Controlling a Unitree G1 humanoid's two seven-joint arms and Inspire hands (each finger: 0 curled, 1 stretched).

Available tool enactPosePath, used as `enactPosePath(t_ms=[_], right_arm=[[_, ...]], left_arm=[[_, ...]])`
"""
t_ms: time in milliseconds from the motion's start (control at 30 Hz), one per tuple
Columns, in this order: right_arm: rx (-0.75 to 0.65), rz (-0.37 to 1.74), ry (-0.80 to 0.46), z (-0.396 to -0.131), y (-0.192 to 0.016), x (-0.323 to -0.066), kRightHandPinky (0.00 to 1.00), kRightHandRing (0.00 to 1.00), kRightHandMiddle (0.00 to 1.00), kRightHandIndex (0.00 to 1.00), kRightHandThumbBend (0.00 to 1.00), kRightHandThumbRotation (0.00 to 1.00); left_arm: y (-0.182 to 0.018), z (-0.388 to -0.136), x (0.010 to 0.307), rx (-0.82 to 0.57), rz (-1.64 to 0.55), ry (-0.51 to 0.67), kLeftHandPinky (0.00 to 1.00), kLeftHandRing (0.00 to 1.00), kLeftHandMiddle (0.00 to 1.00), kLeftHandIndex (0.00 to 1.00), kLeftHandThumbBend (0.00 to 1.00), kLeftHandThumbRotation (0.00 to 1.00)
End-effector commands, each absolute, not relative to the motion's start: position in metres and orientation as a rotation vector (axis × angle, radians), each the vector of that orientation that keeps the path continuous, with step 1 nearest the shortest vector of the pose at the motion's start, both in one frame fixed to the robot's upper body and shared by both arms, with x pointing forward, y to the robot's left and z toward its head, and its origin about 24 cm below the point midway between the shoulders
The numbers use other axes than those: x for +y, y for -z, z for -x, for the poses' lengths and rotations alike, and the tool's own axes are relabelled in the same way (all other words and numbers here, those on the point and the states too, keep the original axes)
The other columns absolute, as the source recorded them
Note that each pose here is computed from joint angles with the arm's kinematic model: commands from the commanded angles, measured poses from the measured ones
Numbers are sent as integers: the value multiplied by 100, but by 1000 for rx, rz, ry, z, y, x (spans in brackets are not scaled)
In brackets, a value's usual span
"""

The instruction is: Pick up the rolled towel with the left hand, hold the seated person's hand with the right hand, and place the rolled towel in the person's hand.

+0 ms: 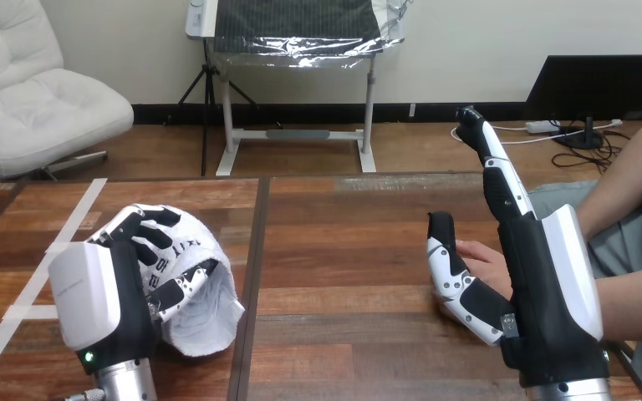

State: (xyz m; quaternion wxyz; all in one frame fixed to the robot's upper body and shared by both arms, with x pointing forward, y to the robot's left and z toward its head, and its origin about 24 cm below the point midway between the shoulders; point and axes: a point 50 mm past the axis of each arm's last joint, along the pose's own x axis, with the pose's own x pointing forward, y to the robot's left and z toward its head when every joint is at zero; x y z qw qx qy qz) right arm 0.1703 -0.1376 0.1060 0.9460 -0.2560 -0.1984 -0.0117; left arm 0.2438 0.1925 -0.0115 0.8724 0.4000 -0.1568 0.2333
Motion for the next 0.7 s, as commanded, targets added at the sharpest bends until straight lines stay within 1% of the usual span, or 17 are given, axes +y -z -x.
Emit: enactPosePath(t_ms=[0, 133, 200, 233, 300, 500, 567, 600, 667], right_arm=[[-487, 508, 36, -176, -121, -136, 100, 99, 96, 98, 0, 0], [-480, 512, 36, -176, -121, -136, 100, 99, 96, 98, 0, 0], [-478, 517, 36, -176, -121, -137, 100, 99, 96, 98, 0, 0], [-477, 521, 37, -176, -121, -137, 100, 99, 96, 98, 0, 0], [-476, 525, 37, -176, -120, -137, 100, 99, 96, 98, 0, 0], [-464, 522, 34, -175, -120, -137, 100, 98, 95, 98, 0, 0], [-464, 527, 33, -175, -120, -137, 100, 98, 96, 98, 0, 0], [-464, 529, 33, -175, -120, -136, 100, 98, 96, 98, 0, 0], [-462, 532, 31, -175, -120, -137, 100, 98, 96, 98, 0, 0]], left_arm=[[-7, -261, 191, -369, -820, -480, 29, 35, 44, 51, 78, 0], [-7, -262, 192, -289, -830, -431, 32, 39, 47, 53, 77, 0], [-7, -263, 192, -250, -837, -410, 35, 43, 50, 56, 76, 2], [-7, -263, 192, -208, -841, -388, 36, 44, 51, 57, 76, 3], [-8, -263, 192, -161, -843, -364, 43, 51, 56, 63, 77, 10], [-14, -261, 191, -58, -827, -296, 54, 61, 65, 73, 80, 20], [-16, -260, 191, -9, -833, -259, 57, 64, 69, 77, 81, 23], [-17, -260, 190, 5, -833, -248, 60, 67, 72, 80, 82, 27], [-19, -259, 190, 46, -846, -200, 63, 70, 74, 83, 82, 29]])
